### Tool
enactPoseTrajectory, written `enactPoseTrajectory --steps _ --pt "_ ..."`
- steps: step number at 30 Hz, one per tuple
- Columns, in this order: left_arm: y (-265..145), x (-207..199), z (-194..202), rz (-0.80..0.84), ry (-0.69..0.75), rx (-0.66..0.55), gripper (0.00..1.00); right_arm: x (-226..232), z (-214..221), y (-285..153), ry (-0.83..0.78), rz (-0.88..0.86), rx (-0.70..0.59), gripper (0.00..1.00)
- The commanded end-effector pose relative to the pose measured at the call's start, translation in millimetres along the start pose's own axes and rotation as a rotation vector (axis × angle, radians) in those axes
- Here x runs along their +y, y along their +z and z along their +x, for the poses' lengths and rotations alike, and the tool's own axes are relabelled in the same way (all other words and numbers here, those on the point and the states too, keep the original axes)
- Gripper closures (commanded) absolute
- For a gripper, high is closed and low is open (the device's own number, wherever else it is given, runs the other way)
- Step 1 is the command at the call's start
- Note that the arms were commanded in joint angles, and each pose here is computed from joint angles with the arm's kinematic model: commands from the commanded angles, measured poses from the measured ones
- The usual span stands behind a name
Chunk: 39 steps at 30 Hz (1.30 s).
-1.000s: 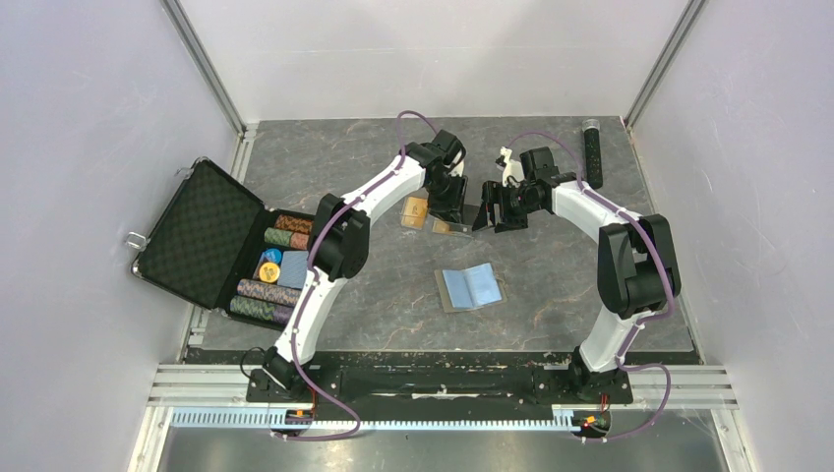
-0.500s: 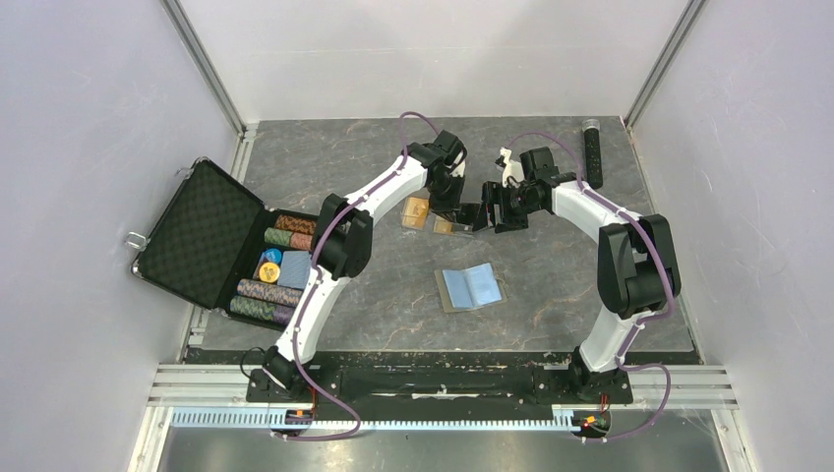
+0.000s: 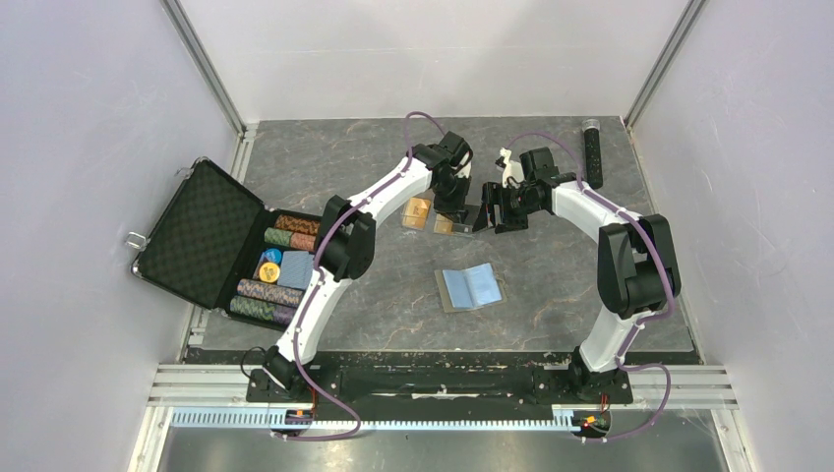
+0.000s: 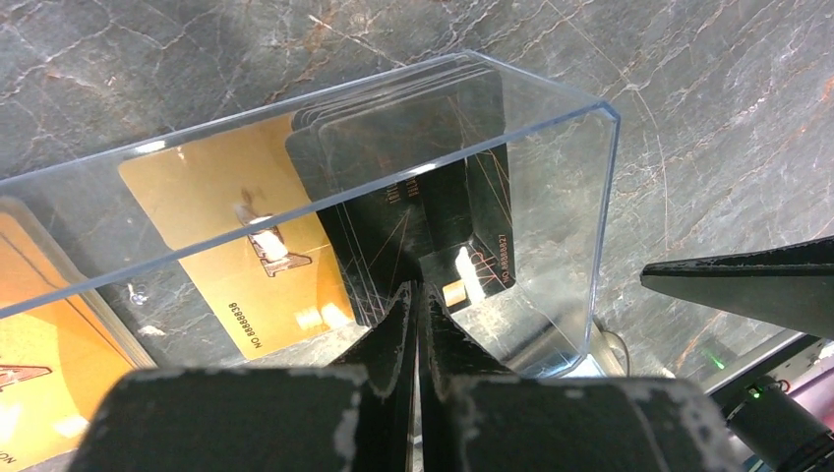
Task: Put the credit cards into the card holder
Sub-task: Pick up the credit card from the storage box.
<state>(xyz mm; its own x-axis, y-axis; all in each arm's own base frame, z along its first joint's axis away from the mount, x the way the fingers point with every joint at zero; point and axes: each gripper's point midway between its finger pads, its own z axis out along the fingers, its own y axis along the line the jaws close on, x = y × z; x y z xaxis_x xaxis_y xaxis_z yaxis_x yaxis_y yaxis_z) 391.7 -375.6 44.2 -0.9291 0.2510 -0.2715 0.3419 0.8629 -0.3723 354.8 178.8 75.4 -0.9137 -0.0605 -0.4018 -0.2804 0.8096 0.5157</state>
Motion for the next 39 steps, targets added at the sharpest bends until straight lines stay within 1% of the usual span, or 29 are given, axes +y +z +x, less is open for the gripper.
enactPoseTrajectory --steps 1,2,4,6,14,16,18,20,25,30,35,39 --pt "-27 -12 -22 0.008 0.055 -0.091 0.96 2 4 1 -0.013 -0.022 0.01 0.27" --pt "-27 -10 -22 0.003 0.05 -0.092 0.87 2 4 1 -0.014 -0.022 0.01 0.27" --pt "-27 -6 -23 -0.007 0.036 -0.093 0.72 2 5 1 -0.014 -0.022 0.012 0.27" --pt "-25 -1 -23 -0.007 0.023 -0.093 0.67 2 6 1 -0.014 -0.021 0.014 0.27" --pt "-15 3 -18 0.019 -0.004 -0.069 0.68 1 8 1 -0.013 -0.021 0.017 0.27" --pt "-16 6 -18 0.002 -0.007 -0.074 0.64 2 8 1 -0.015 -0.022 0.018 0.27" --pt "-20 8 -20 -0.016 -0.003 -0.089 0.57 2 7 1 -0.015 -0.022 0.018 0.26" --pt "-24 8 -24 -0.02 0.003 -0.11 0.55 1 8 2 -0.014 -0.022 0.019 0.26" --pt "-33 5 -30 -0.017 0.01 -0.153 0.54 1 9 2 -0.015 -0.023 0.021 0.26" --pt "-35 10 -31 -0.041 0.013 -0.164 0.54 1 10 2 -0.015 -0.024 0.024 0.26" --pt "-39 13 -32 -0.05 0.012 -0.179 0.47 1 8 2 -0.017 -0.024 0.022 0.26" --pt "-43 15 -37 -0.015 -0.014 -0.2 0.46 4 0 -2 -0.032 -0.018 0.005 0.26"
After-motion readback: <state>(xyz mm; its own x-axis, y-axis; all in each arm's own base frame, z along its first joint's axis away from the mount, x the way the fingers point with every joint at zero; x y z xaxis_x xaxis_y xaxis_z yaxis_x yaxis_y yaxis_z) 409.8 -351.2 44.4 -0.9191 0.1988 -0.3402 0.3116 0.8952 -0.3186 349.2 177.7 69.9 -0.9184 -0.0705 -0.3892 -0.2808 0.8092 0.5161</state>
